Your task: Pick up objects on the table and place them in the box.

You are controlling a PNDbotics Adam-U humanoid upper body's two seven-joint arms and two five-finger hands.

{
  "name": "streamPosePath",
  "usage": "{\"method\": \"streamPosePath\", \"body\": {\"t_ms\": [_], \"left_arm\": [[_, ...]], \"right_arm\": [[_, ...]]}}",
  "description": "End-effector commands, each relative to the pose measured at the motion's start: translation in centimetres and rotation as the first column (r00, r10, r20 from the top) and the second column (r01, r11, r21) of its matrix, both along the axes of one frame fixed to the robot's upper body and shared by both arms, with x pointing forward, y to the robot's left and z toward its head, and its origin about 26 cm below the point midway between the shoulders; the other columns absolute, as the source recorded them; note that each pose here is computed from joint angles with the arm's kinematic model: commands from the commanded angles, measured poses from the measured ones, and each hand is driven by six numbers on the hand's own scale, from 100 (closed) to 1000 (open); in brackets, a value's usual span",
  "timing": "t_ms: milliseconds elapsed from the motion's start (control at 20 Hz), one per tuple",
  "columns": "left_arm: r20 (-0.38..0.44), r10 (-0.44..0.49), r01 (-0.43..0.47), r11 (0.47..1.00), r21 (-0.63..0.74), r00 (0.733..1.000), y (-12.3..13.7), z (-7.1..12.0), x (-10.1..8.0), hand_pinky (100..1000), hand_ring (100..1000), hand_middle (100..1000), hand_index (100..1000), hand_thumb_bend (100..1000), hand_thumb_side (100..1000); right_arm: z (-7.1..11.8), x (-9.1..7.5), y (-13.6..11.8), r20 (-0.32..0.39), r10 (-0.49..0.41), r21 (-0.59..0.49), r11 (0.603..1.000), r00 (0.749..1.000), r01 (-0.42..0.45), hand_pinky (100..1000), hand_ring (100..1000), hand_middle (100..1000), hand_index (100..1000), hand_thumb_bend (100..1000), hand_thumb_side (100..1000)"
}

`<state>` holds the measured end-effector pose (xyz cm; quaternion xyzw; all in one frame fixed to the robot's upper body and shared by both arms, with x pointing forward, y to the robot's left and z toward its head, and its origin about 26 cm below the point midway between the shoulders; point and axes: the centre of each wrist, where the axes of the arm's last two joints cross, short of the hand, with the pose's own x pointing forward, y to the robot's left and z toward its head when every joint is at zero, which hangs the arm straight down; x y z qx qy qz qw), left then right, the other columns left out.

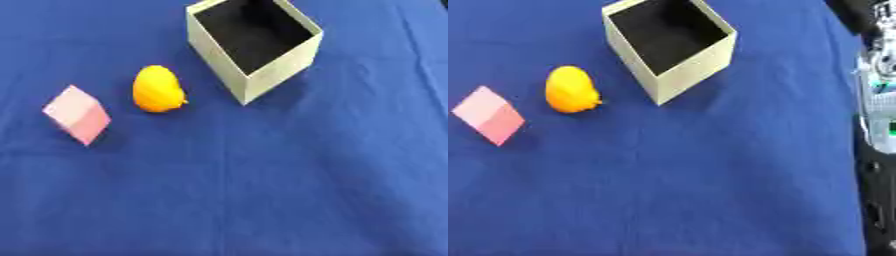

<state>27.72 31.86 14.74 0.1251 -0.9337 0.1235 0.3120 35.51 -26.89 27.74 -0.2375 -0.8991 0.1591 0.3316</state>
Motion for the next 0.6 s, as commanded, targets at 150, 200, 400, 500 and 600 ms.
{"method": "streamPosePath", "body": {"t_ms": [150,200,400,500,600], "left_arm": [[0.045,0.007,-0.009,0.999,0.047,0.999,0.5,1.3,-0.2,703,551,555,703,269,971],[0.052,0.009,-0.012,0.998,0.061,0.999,0.7,1.5,-0.2,704,555,562,708,260,964],[0.092,0.038,-0.053,0.985,0.164,0.995,1.6,2.9,-0.1,713,574,591,732,236,944],[0.125,0.075,-0.104,0.964,0.246,0.989,2.3,4.2,0.0,714,583,607,749,223,930],[0.154,0.115,-0.159,0.935,0.316,0.981,2.7,5.4,0.1,706,583,609,753,211,920]], "right_arm": [[1.1,-0.3,-0.5,0.03,-0.009,-0.022,1.0,1.0,0.009,895,977,649,903,100,677],[1.1,-0.3,-0.5,0.03,-0.008,-0.023,1.0,1.0,0.009,895,977,649,903,100,677],[1.0,-0.3,-0.4,0.028,-0.006,-0.025,1.0,1.0,0.007,895,977,649,902,100,676],[1.0,-0.3,-0.4,0.027,-0.005,-0.027,1.0,1.0,0.006,895,977,649,902,100,675],[0.9,-0.4,-0.3,0.027,-0.004,-0.029,1.0,1.0,0.005,895,977,649,902,100,675]]}}
